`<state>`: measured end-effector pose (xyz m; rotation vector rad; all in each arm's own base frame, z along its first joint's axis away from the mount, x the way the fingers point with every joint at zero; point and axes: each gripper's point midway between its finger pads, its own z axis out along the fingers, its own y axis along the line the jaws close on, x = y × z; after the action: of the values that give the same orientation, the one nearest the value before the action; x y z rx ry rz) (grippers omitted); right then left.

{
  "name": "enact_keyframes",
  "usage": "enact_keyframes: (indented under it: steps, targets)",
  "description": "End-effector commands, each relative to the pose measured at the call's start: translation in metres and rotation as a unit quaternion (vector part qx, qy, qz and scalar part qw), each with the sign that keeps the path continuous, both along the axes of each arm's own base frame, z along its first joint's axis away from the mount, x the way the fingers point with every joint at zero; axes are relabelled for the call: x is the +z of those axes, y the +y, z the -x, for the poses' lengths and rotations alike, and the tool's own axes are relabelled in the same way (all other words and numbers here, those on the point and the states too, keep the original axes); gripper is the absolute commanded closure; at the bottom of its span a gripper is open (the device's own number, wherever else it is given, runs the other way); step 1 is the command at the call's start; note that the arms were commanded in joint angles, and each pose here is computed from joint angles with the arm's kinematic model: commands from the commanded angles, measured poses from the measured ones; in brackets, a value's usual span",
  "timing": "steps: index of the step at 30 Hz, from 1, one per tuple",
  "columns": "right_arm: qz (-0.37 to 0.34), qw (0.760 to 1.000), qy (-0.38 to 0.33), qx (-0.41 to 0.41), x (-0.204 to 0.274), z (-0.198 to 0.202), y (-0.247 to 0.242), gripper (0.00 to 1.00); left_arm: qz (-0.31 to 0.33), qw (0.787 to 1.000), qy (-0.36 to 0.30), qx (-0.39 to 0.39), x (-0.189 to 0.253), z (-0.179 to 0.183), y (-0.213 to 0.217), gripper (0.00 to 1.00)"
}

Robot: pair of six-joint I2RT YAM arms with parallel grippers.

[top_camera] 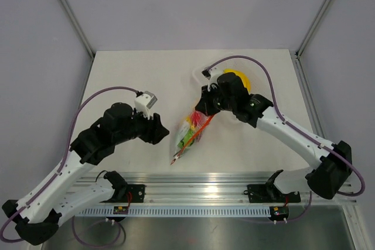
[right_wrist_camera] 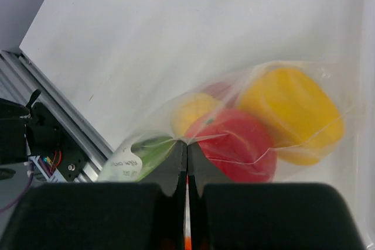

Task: Place the food in the zip-top bag and seal the zipper
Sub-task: Pick up the zipper food storage bag at the center of the board.

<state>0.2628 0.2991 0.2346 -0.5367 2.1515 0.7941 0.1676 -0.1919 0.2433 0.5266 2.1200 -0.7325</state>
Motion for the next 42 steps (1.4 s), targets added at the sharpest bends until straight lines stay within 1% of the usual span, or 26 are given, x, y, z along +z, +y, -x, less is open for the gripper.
enact_keyframes:
  steps: [1, 2, 6, 10, 12, 13, 14, 15, 16, 17, 18, 19, 20, 22, 25, 28, 32, 36, 42]
  targets:
    - [-0.029, 0.997, 0.007, 0.07, 0.024, -0.004, 0.018, 1.0, -0.035, 0.998, -0.038, -0.042, 0.006, 0.0, -0.005, 0.41]
    - [-0.027, 0.997, 0.02, 0.072, 0.019, -0.007, 0.019, 1.0, -0.043, 0.997, -0.032, -0.048, 0.001, 0.0, -0.007, 0.4]
    - [-0.05, 0.995, 0.035, 0.074, 0.026, -0.019, 0.019, 1.0, -0.062, 0.994, -0.02, -0.083, -0.013, 0.014, -0.018, 0.39]
    - [-0.061, 0.995, 0.053, 0.067, 0.026, -0.03, 0.019, 1.0, -0.085, 0.993, -0.018, -0.074, -0.026, 0.018, -0.026, 0.38]
    - [-0.063, 0.994, 0.061, 0.061, 0.026, -0.036, 0.02, 1.0, -0.078, 0.994, -0.021, -0.078, -0.022, 0.023, -0.043, 0.39]
    - [-0.06, 0.994, 0.067, 0.058, 0.022, -0.039, 0.021, 1.0, -0.086, 0.994, -0.032, -0.056, -0.022, 0.017, -0.046, 0.39]
    - [-0.062, 0.994, 0.068, 0.056, 0.023, -0.04, 0.021, 1.0, -0.082, 0.995, -0.034, -0.051, -0.019, 0.017, -0.055, 0.39]
    - [-0.066, 0.994, 0.072, 0.052, 0.025, -0.042, 0.022, 1.0, -0.094, 0.993, -0.038, -0.065, -0.02, 0.026, -0.071, 0.4]
    - [-0.067, 0.994, 0.073, 0.051, 0.025, -0.043, 0.023, 1.0, -0.114, 0.991, -0.058, -0.027, -0.019, 0.015, -0.071, 0.41]
    - [-0.07, 0.994, 0.074, 0.05, 0.027, -0.044, 0.024, 1.0, -0.128, 0.99, -0.06, -0.015, -0.022, 0.014, -0.075, 0.41]
    - [-0.073, 0.993, 0.076, 0.047, 0.028, -0.045, 0.025, 1.0, -0.158, 0.985, -0.063, -0.013, -0.034, 0.016, -0.084, 0.41]
    - [-0.075, 0.993, 0.075, 0.047, 0.03, -0.046, 0.025, 1.0, -0.174, 0.981, -0.085, 0.028, -0.027, 0.004, -0.079, 0.42]
    - [-0.077, 0.993, 0.074, 0.047, 0.031, -0.046, 0.025, 1.0, -0.177, 0.979, -0.087, 0.051, -0.027, 0.002, -0.08, 0.42]
    - [-0.078, 0.993, 0.071, 0.047, 0.035, -0.045, 0.025, 1.0, -0.184, 0.973, -0.105, 0.086, -0.024, -0.008, -0.075, 0.43]
    - [-0.076, 0.994, 0.065, 0.048, 0.038, -0.043, 0.022, 1.0, -0.165, 0.972, -0.119, 0.113, -0.016, -0.014, -0.07, 0.43]
    - [-0.077, 0.994, 0.064, 0.047, 0.038, -0.042, 0.021, 1.0, -0.175, 0.967, -0.135, 0.125, -0.016, -0.019, -0.064, 0.44]
    - [-0.082, 0.993, 0.068, 0.047, 0.038, -0.041, 0.022, 1.0, -0.196, 0.964, -0.137, 0.113, -0.027, -0.02, -0.068, 0.44]
    - [-0.086, 0.993, 0.068, 0.05, 0.04, -0.04, 0.023, 1.0, -0.202, 0.962, -0.143, 0.111, -0.037, -0.022, -0.069, 0.45]
    - [-0.089, 0.992, 0.07, 0.053, 0.04, -0.038, 0.023, 1.0, -0.21, 0.957, -0.158, 0.124, -0.051, -0.037, -0.066, 0.49]
